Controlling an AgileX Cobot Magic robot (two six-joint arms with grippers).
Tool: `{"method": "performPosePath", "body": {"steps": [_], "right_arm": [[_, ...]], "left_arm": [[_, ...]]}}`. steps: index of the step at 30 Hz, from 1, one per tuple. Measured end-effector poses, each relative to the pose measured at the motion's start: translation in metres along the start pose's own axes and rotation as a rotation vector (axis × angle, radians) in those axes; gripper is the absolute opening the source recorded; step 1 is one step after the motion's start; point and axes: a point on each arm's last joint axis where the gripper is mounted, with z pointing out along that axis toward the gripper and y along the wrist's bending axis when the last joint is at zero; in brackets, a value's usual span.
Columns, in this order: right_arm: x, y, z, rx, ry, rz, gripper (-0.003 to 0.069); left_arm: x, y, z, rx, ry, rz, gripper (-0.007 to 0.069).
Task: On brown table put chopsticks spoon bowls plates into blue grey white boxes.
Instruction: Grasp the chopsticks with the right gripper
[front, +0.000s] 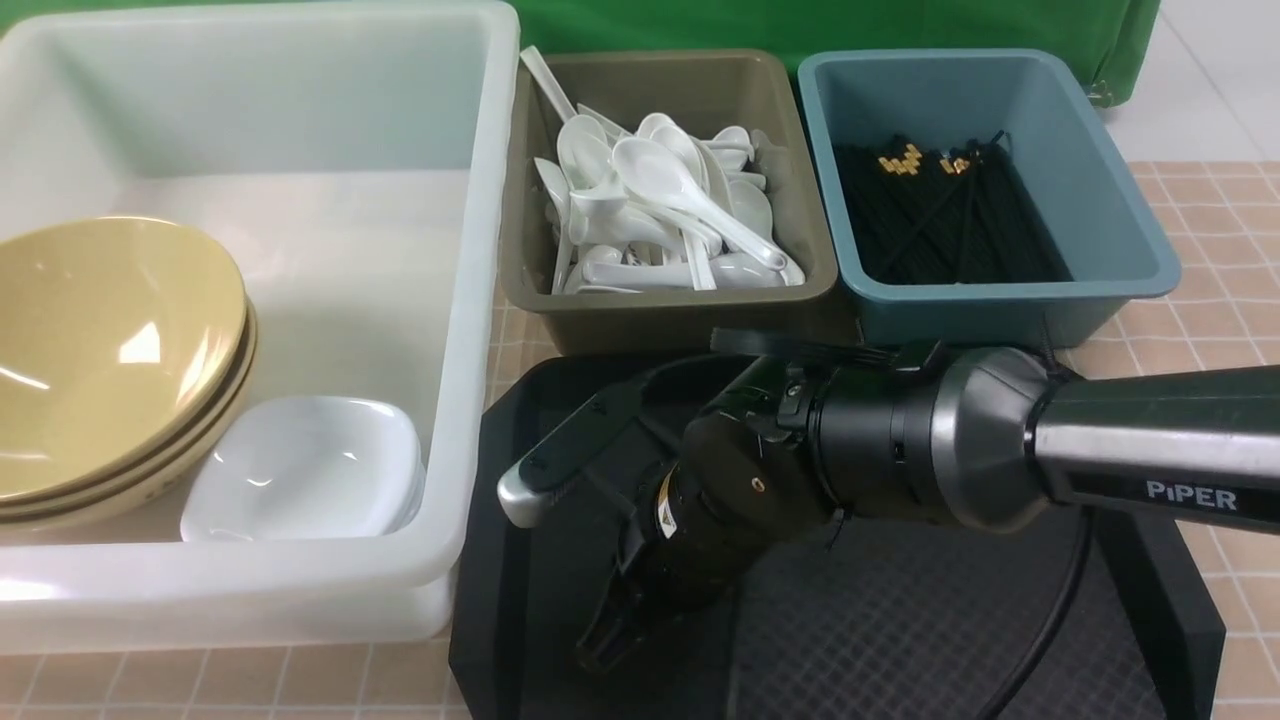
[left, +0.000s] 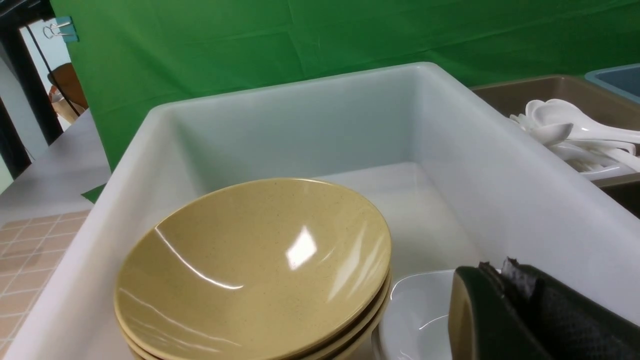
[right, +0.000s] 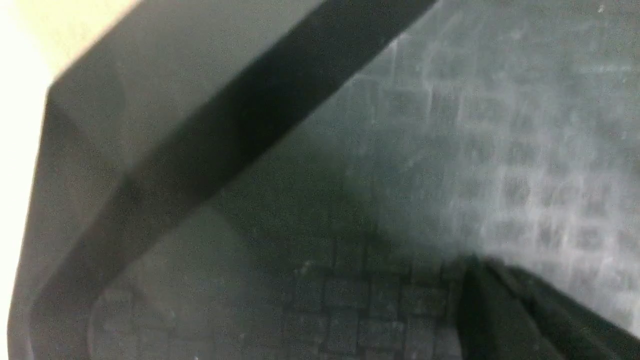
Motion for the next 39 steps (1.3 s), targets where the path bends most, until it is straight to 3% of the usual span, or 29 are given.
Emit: {"method": "performPosePath", "body": {"steps": [15, 22, 27, 32, 35, 39], "right_arm": [[0.024, -0.014, -0.025, 0.073, 0.241, -0.049, 0.0061], [0.024, -0.050, -0.034, 0.082, 0.224, 0.052, 0.0209], [0.029, -0.054, -0.016, 0.058, 0.276, 0.040, 0.0280], [0.027, -0.055, -0.013, 0.049, 0.290, -0.016, 0.0207], [0.027, -0.054, -0.017, 0.047, 0.284, -0.035, 0.0076], [0.024, -0.052, -0.041, 0.044, 0.215, -0.027, 0.0069]], "left_arm": [[0.001, 0.000, 0.000, -0.001, 0.009, 0.000, 0.0005], [0.001, 0.000, 0.000, -0.001, 0.014, -0.001, 0.0005], [0.001, 0.000, 0.000, -0.001, 0.015, -0.001, 0.0005], [0.001, 0.000, 0.000, -0.001, 0.015, -0.001, 0.0005], [0.001, 0.000, 0.000, -0.002, 0.014, 0.000, 0.0005], [0.001, 0.000, 0.000, -0.002, 0.014, 0.000, 0.0005]]}}
